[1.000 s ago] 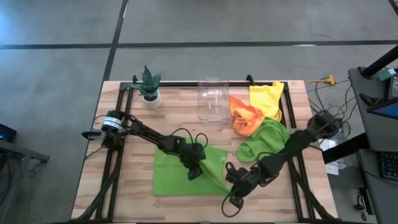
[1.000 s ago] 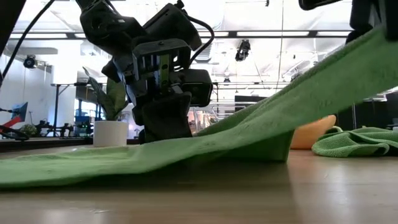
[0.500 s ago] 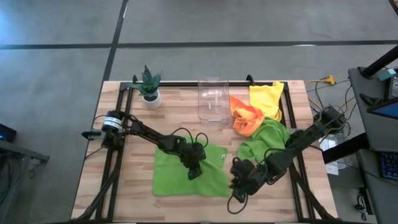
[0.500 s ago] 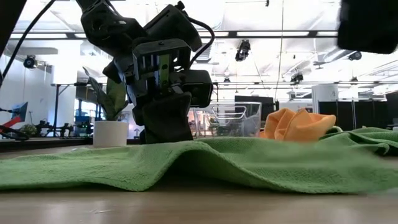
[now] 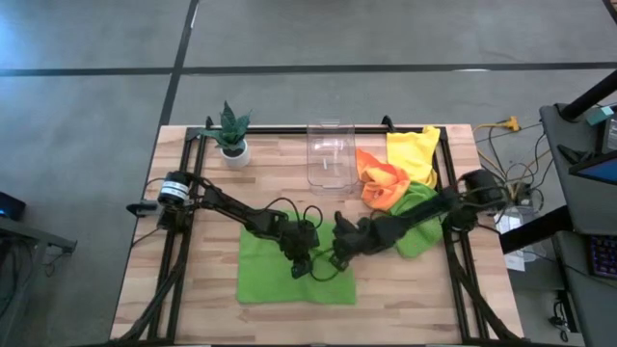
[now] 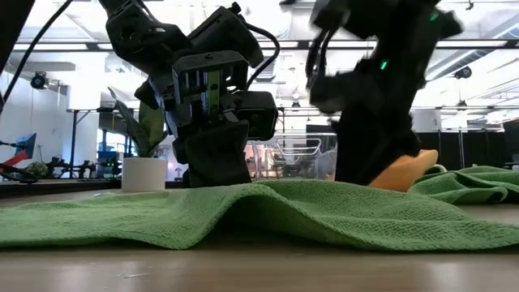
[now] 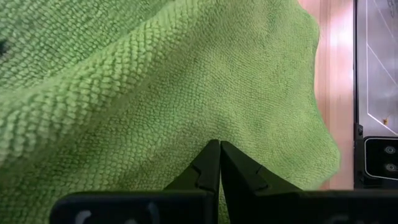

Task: Fold microfiber towels
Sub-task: Fold the top green towel

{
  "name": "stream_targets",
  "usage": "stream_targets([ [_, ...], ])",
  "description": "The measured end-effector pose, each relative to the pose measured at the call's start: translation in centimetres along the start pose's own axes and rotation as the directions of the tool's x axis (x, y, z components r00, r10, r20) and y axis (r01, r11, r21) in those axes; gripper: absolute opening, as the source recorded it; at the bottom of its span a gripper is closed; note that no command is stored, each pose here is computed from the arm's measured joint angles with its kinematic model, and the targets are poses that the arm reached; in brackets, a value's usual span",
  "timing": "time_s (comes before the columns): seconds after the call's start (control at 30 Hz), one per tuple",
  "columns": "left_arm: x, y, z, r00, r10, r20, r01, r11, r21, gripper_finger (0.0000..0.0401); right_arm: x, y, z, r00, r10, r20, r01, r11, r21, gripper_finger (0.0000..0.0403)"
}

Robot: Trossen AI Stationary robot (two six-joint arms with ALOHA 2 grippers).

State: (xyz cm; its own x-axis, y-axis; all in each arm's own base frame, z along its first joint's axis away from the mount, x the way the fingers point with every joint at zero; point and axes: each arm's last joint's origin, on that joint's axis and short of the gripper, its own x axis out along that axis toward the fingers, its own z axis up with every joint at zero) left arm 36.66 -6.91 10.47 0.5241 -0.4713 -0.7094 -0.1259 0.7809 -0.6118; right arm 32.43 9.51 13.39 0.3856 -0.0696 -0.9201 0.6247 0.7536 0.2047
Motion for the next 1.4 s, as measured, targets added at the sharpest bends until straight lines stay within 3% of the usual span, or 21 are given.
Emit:
stream_targets([
  [0.37, -0.3, -0.3, 0.1, 1.000, -0.018, -0.002, 0.018, 1.000, 0.006, 0.0000, 0.5, -2.4, 1.4, 0.991, -0.137, -0.010, 0.137, 0.985, 0.100, 0.0031],
  [0.73, -3.5, -0.7, 1.7, 0.996, -0.002, 0.091, 0.000, 1.000, 0.019, 0.0000, -2.3, -3.4, 2.2, 0.975, -0.222, 0.012, 0.219, 0.968, 0.120, 0.0022],
  [0.83, -5.6, -1.7, 2.5, 0.988, -0.016, 0.153, 0.005, 0.997, 0.071, 0.0000, -3.8, -3.6, 2.4, 0.974, -0.221, 0.047, 0.213, 0.969, 0.124, 0.0022],
  [0.97, -8.9, -3.3, 2.8, 0.980, -0.026, 0.196, 0.004, 0.994, 0.114, 0.0000, -6.2, -2.8, 2.8, 0.983, -0.116, 0.146, 0.105, 0.991, 0.077, 0.0022],
  [1.07, -10.7, -4.0, 1.4, 0.990, 0.052, 0.130, -0.072, 0.985, 0.158, 0.0000, -7.7, -1.0, 2.5, 0.973, 0.033, 0.228, -0.028, 0.999, -0.028, 0.0022],
  [1.2, -11.3, -3.6, -2.7, 0.973, 0.228, -0.032, -0.217, 0.956, 0.196, 0.0000, -8.5, 1.1, 1.4, 0.944, 0.176, 0.281, -0.129, 0.976, -0.177, 0.0022],
  [1.4, -10.7, -2.0, -9.2, 0.943, 0.297, -0.150, -0.275, 0.950, 0.148, 0.0000, -6.8, 2.3, 0.0, 0.952, 0.177, 0.251, -0.128, 0.972, -0.199, 0.0022],
])
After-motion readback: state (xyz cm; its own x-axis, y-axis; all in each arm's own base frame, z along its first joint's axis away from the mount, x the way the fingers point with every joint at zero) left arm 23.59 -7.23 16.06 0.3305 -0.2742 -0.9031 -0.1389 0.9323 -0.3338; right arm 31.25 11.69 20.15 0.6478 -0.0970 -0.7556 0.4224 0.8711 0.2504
